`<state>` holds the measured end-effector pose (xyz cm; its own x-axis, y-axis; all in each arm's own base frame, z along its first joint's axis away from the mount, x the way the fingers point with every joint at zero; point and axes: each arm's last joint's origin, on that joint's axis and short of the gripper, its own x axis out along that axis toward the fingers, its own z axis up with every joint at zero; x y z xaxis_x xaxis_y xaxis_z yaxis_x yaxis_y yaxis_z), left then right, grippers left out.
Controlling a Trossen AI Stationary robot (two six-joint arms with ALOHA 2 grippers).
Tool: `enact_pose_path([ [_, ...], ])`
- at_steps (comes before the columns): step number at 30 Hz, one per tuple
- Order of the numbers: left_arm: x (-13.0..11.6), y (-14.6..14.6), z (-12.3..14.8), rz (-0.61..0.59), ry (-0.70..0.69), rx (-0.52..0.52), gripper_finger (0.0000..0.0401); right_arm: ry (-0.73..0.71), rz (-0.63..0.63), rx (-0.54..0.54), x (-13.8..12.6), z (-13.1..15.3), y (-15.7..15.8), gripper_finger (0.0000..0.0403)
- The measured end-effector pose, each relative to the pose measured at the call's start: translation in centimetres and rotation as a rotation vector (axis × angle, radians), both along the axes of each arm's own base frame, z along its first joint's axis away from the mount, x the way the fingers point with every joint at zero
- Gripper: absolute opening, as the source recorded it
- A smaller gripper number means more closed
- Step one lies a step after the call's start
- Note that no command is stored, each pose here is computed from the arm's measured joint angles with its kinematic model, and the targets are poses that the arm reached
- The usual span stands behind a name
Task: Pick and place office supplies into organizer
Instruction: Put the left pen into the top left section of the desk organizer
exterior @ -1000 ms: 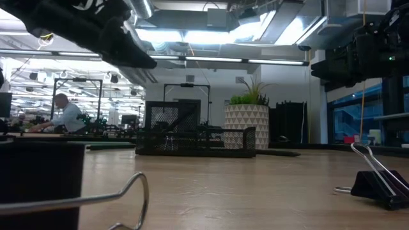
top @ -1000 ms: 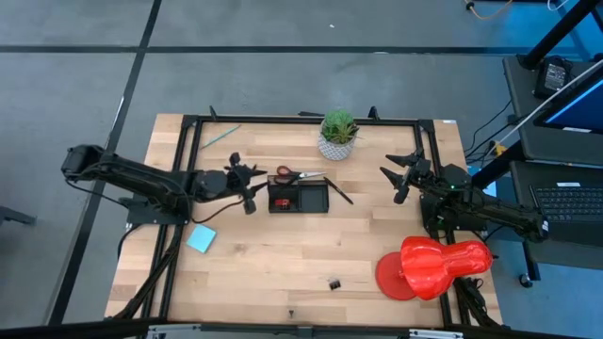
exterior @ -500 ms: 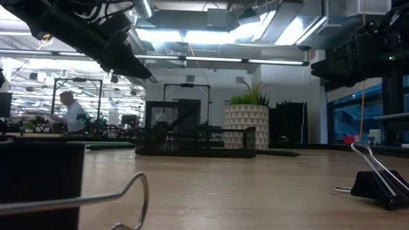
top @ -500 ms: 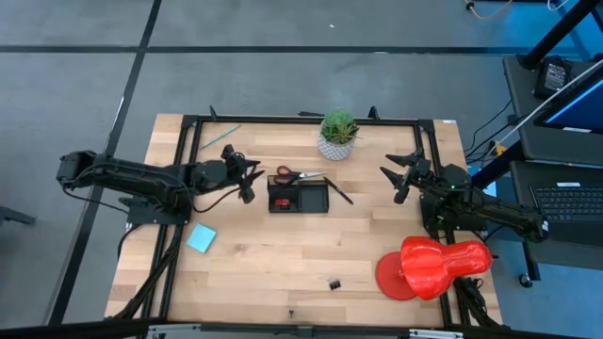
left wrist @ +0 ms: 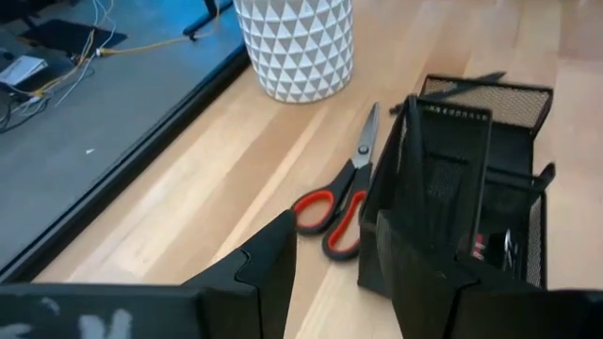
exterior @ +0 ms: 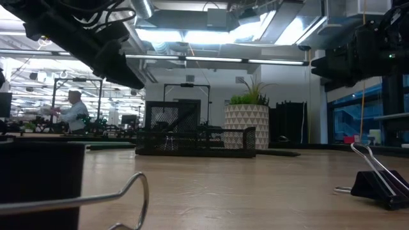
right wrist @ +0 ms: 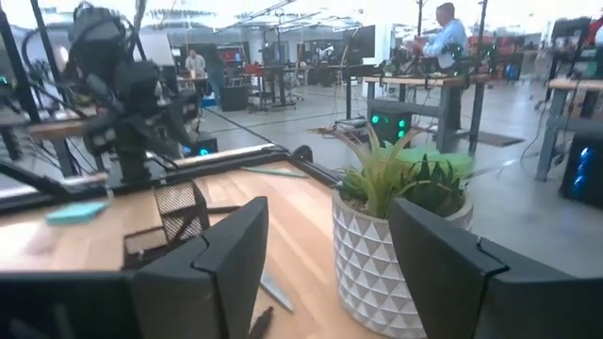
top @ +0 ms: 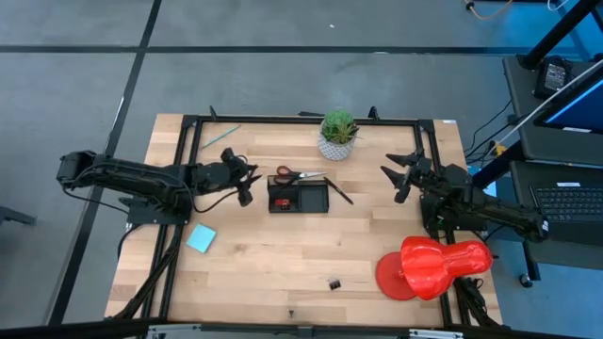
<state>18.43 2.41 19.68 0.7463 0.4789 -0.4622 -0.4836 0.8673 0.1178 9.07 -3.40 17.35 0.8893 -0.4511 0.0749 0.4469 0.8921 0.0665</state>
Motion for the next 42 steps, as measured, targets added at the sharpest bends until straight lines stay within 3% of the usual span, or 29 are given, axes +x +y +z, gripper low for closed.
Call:
enact_pose_path([
  [12, -0.6, 0.0, -0.9, 0.027, 0.087, -0.044, 0.0143, 0.006, 0.063, -0.011, 0.1, 0.0, 0.2, 0.0224],
  [19, -1.2, 0.1, -1.6, 0.114, 0.119, -0.157, 0.0143, -0.015, 0.062, -0.017, 0.1, 0.2, 0.2, 0.0224],
  [24, -1.3, 0.0, -1.9, 0.067, 0.127, -0.289, 0.0143, -0.016, 0.062, -0.016, 0.1, 0.2, 0.2, 0.0224],
  [32, -1.5, 0.2, -3.8, 0.219, 0.240, -0.346, 0.0143, -0.016, 0.036, -0.015, 0.0, 0.2, 0.1, 0.0224],
  [42, -1.1, 0.4, -5.0, 0.334, 0.262, -0.378, 0.0143, -0.010, 0.010, -0.011, 0.0, 0.1, 0.0, 0.0224],
])
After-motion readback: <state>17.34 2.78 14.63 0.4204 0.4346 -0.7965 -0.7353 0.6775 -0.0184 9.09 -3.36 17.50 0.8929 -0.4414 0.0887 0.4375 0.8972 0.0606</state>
